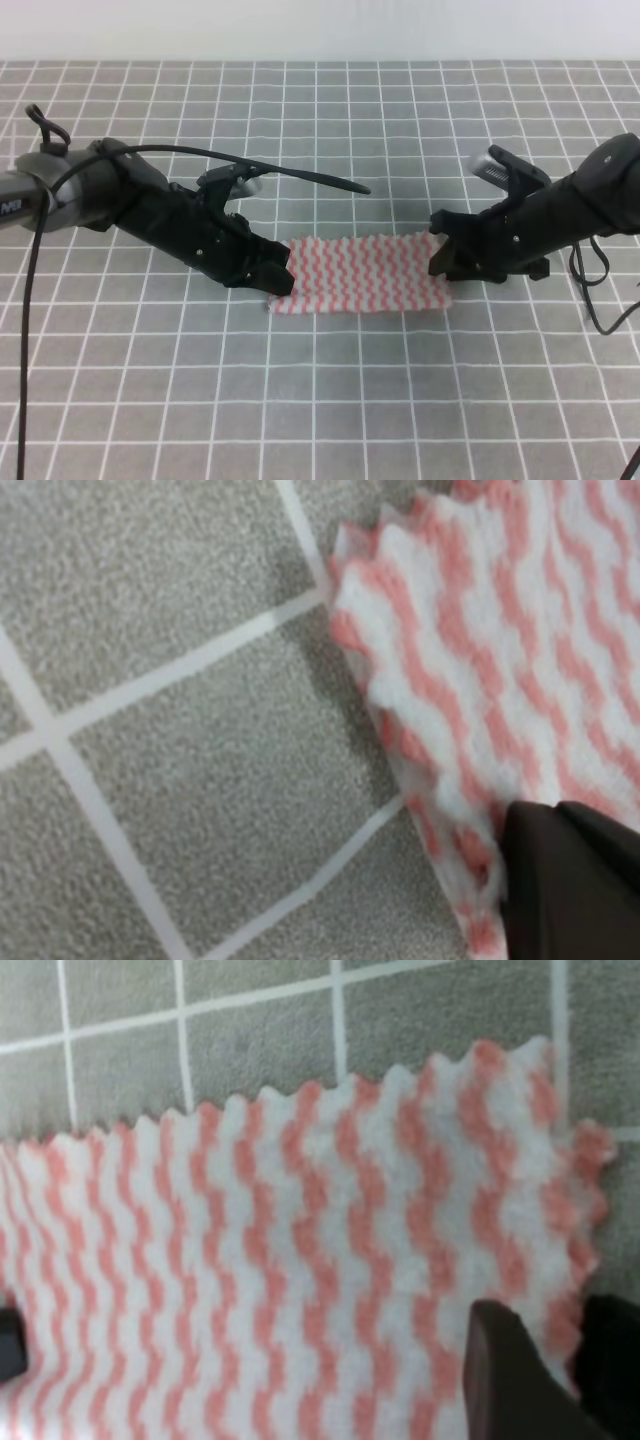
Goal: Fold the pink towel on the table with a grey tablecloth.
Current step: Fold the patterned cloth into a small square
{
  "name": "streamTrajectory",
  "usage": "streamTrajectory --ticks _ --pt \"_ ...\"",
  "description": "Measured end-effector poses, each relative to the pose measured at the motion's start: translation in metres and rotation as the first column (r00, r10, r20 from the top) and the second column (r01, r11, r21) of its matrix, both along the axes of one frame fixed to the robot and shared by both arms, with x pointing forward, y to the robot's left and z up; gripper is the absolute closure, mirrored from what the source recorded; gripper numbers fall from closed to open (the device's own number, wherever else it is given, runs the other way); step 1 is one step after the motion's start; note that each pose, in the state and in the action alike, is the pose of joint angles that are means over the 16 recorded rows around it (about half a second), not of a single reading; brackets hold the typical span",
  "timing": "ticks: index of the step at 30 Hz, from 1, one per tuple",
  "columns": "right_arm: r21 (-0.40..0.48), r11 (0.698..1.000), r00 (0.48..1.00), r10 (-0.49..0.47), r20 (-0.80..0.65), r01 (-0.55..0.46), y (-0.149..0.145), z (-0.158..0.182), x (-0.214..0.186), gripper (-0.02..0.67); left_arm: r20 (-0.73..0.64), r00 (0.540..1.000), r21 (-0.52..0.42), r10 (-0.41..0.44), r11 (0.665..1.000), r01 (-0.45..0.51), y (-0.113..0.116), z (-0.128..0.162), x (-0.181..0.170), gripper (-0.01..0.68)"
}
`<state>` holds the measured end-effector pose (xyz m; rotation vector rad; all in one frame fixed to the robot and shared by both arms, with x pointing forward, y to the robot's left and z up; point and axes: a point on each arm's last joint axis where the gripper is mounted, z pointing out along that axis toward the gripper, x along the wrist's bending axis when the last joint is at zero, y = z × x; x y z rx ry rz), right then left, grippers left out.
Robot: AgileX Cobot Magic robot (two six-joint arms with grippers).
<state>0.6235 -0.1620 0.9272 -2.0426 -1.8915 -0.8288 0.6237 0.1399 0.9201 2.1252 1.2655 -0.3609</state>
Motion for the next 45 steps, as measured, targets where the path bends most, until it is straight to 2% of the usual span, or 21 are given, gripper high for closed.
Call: streamTrajectory --ticks 13,27,36,45 --pt "-0.011 0.997 0.996 0.077 -0.038 -0.077 0.004 0.005 0.002 0.529 0.001 1.0 0.0 -0.002 1.0 0.002 0.0 0.0 0.0 0.676" --pt "-0.058 0.996 0.996 0.065 -0.055 -0.068 0.0 0.004 0.002 0.631 0.001 1.0 0.0 -0.006 1.0 0.006 0.0 0.0 0.0 0.676" --pt "-0.017 0.998 0.997 0.066 -0.038 -0.066 0.005 0.014 0.007 0.659 0.002 1.0 0.0 -0.007 1.0 0.007 0.0 0.0 0.0 0.676" --pt "0.073 0.991 0.994 0.111 0.002 -0.111 0.02 0.032 0.011 0.659 0.002 1.0 0.0 -0.007 1.0 0.007 0.0 0.0 0.0 0.676"
